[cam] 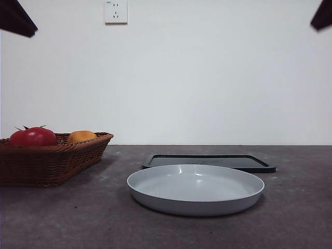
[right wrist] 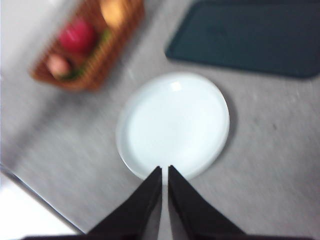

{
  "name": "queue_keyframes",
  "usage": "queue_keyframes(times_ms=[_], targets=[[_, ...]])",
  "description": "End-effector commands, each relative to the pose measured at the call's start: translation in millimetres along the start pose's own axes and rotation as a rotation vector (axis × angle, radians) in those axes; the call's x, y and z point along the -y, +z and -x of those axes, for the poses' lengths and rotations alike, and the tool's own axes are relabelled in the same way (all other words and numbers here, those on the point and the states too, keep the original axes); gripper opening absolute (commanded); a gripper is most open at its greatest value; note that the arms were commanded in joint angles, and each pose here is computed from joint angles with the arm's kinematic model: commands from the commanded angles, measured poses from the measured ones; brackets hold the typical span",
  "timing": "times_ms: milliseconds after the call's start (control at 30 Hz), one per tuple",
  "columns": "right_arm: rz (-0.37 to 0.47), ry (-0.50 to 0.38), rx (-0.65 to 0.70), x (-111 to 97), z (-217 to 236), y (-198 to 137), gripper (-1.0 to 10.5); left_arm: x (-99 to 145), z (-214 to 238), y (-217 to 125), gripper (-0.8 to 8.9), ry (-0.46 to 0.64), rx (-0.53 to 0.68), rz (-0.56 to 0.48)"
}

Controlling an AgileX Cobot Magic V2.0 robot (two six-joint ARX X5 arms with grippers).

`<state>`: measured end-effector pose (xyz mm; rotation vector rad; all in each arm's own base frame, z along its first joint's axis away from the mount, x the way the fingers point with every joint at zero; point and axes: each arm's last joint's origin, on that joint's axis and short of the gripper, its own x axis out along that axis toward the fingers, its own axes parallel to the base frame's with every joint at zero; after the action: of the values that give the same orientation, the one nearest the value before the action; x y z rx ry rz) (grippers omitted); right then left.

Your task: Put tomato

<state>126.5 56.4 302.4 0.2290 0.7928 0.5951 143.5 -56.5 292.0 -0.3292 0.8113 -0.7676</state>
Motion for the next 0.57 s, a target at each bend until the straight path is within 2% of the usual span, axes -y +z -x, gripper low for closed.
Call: queue_keyframes(times_ms=[33, 333, 367, 467, 533, 567], targets=[[0.064, -0.041, -0.051, -8, -9, -1, 0.1, 1, -5, 4, 0.15, -0.014, -0.031, -0.021], [0.135, 0.004, -0.118, -24, -20, -6, 0.1, -1, -9, 3, 0.5, -0.013, -0.064, -0.04], [0.136, 0.005, -0.119, -24, -20, -6, 0.1, -1, -9, 3, 0.91, -0.013, -0.064, -0.04], [0.12, 0.003, -0.119, -24, -20, -6, 0.5, -1, -9, 3, 3.0, -0.013, -0.064, -0.04], [0.105, 0.002, -0.118, -24, -20, -6, 1.9, -1, -9, 3, 4.33, -0.013, -0.064, -0.039], [0.103, 0.002, -0.118, -24, -20, -6, 2.8, -1, -9, 3, 4.68, -0.012, -0.064, -0.036]])
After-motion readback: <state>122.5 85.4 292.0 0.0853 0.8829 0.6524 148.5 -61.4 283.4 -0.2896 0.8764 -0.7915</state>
